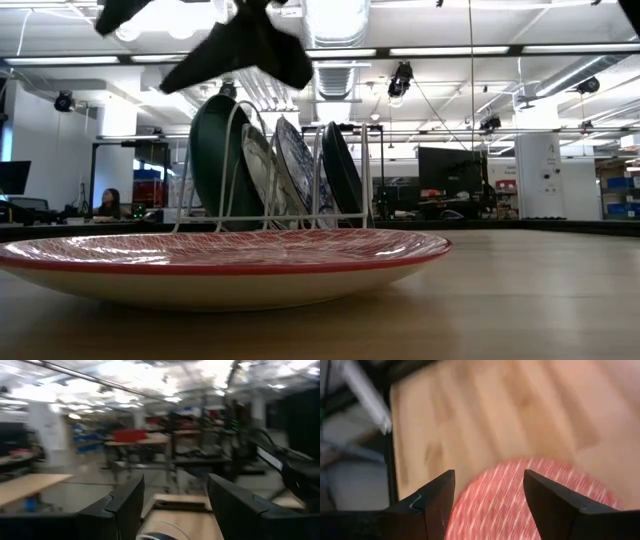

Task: Sort dishes
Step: Put the orange patterned plate into the dish rack

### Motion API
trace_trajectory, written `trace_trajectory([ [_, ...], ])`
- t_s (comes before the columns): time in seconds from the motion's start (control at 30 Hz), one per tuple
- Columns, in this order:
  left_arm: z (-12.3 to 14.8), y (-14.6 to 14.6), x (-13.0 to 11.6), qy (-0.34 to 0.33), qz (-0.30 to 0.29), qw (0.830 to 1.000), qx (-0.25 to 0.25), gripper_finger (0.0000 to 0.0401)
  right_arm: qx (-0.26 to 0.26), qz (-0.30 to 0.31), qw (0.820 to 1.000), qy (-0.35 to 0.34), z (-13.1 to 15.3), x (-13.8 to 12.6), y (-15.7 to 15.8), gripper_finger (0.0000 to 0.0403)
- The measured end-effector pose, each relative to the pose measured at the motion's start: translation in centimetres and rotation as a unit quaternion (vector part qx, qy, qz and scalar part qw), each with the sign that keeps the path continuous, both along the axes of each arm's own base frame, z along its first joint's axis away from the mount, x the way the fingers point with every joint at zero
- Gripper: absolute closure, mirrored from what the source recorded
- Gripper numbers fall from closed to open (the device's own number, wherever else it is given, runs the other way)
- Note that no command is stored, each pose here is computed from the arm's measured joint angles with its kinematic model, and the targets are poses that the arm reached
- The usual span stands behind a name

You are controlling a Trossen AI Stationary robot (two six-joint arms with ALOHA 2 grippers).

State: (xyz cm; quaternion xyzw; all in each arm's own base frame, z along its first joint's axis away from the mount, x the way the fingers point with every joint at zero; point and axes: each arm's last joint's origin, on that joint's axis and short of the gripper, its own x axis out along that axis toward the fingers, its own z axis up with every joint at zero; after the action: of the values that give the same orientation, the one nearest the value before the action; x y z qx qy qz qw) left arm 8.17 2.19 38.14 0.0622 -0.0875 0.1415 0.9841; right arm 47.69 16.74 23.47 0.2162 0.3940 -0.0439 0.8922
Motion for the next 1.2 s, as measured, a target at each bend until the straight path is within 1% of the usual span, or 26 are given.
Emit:
trace_trajectory([
  [0.07, -0.4, 0.0, 0.7, 0.018, -0.029, 0.999, -0.002, 0.0196, -0.016, 0.026, 0.999, 0.016, -0.2, -0.9, 1.5, 0.0182],
  [0.13, -1.2, 0.0, 1.5, 0.041, -0.064, 0.997, -0.002, 0.0196, -0.029, 0.034, 0.998, 0.035, -0.5, -1.6, 2.5, 0.0189],
  [0.2, -2.1, -0.1, 2.1, 0.057, -0.108, 0.992, -0.013, 0.0196, -0.047, -0.007, 0.996, 0.080, -1.1, -2.8, 2.9, 0.0197],
  [0.3, -3.3, -0.3, 2.7, 0.080, -0.181, 0.979, -0.055, 0.0196, -0.059, -0.061, 0.985, 0.148, -1.5, -4.7, 3.3, 0.0207],
  [0.4, -4.9, -0.6, 3.1, 0.103, -0.239, 0.959, -0.110, 0.0196, -0.060, -0.093, 0.975, 0.192, -0.6, -6.6, 3.6, 0.0210],
  [0.47, -6.2, -0.8, 3.2, 0.126, -0.255, 0.949, -0.138, 0.0196, -0.063, -0.105, 0.969, 0.212, 0.1, -7.7, 3.7, 0.0210],
  [0.6, -8.3, -1.1, 3.1, 0.166, -0.236, 0.942, -0.173, 0.0204, -0.085, -0.126, 0.959, 0.238, 1.2, -9.5, 3.4, 0.0203],
  [0.77, -9.7, -1.7, 3.1, 0.198, -0.213, 0.939, -0.185, 0.0225, -0.108, -0.144, 0.961, 0.211, 3.4, -11.3, 2.8, 0.0197],
  [0.9, -10.5, -2.5, 3.6, 0.220, -0.215, 0.934, -0.180, 0.0242, -0.129, -0.152, 0.962, 0.184, 3.5, -12.4, 2.1, 0.0200],
  [0.97, -11.0, -3.0, 4.0, 0.238, -0.211, 0.931, -0.177, 0.0246, -0.144, -0.132, 0.966, 0.170, 3.0, -12.8, 1.9, 0.0203],
  [1.07, -12.1, -3.8, 4.9, 0.277, -0.197, 0.926, -0.164, 0.0247, -0.158, -0.084, 0.976, 0.127, 1.2, -12.2, 2.4, 0.0203],
  [1.1, -12.7, -4.0, 5.2, 0.294, -0.184, 0.925, -0.157, 0.0247, -0.159, -0.069, 0.978, 0.114, 0.5, -11.9, 2.6, 0.0203],
  [1.2, -15.0, -4.8, 5.9, 0.344, -0.131, 0.920, -0.136, 0.0247, -0.139, -0.032, 0.988, 0.064, -1.1, -10.4, 3.6, 0.0205],
])
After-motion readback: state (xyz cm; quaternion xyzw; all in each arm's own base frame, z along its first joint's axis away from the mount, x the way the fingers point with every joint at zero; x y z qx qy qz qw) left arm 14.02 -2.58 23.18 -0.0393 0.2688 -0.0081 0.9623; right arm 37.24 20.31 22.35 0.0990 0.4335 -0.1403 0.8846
